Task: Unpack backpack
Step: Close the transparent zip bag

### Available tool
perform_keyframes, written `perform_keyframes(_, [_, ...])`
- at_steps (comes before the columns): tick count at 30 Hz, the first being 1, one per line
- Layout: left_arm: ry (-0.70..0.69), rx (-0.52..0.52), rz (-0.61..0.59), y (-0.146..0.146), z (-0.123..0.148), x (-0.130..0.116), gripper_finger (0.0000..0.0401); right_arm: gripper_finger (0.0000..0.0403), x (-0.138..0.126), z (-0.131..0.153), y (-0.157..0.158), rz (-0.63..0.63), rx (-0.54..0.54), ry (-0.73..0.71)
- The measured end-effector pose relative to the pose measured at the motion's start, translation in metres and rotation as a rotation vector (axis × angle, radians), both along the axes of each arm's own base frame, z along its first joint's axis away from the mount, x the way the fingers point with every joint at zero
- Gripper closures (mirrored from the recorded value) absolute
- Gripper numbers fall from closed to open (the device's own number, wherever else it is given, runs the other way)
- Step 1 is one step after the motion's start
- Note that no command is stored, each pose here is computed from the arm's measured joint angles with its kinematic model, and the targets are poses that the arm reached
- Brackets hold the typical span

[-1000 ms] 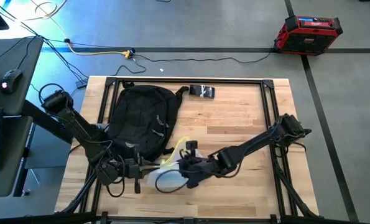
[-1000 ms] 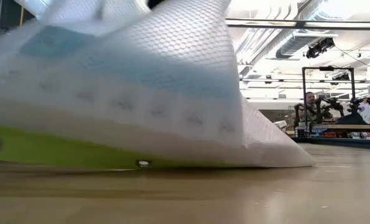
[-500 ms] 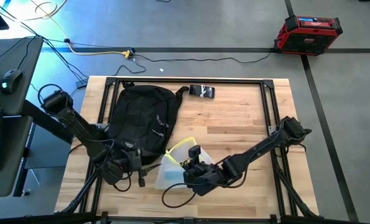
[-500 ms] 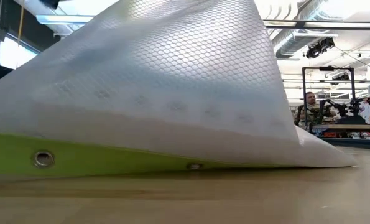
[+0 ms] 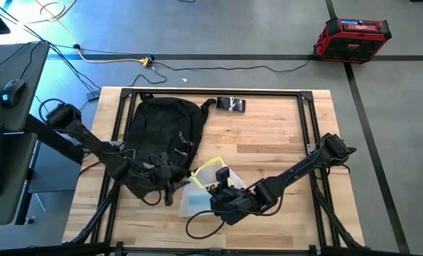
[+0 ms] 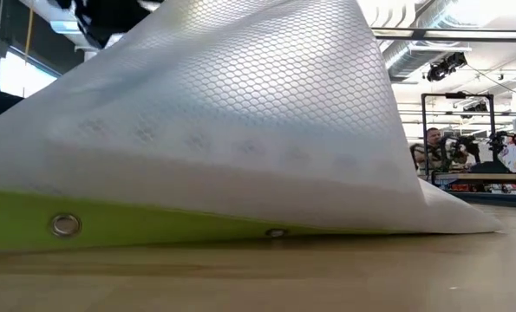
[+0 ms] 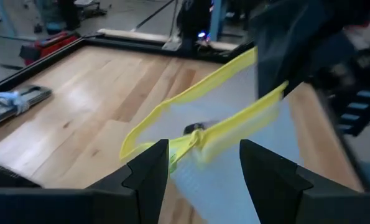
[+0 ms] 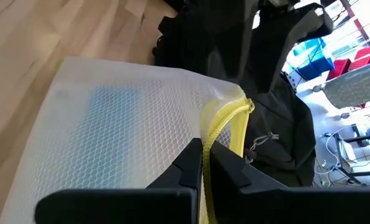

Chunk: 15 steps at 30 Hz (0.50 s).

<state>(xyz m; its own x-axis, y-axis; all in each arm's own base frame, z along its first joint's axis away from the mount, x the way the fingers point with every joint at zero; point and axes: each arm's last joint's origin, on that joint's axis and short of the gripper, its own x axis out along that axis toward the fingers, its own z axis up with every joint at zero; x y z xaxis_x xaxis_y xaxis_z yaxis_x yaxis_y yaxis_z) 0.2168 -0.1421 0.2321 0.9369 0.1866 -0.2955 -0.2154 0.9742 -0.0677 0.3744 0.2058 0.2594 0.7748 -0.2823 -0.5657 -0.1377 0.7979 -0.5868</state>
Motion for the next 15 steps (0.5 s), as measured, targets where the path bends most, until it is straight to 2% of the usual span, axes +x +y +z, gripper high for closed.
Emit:
perform_keyframes(5, [-0.001, -0.077, 0.0, 0.006, 0.004, 0.0, 0.0224, 0.0403, 0.0, 0.0, 0.0, 0.003, 0.0, 0.002])
perform_keyframes(12, [0.015, -0.321, 0.014, 0.024, 0.003, 0.012, 0.0224, 0.0403, 0.0, 0.0, 0.0, 0.01, 0.011, 0.006])
perform_keyframes(15, [0.033, -0.379, -0.004, 0.03, 0.002, 0.016, 0.0224, 0.0403, 0.0, 0.0, 0.0, 0.011, 0.012, 0.006])
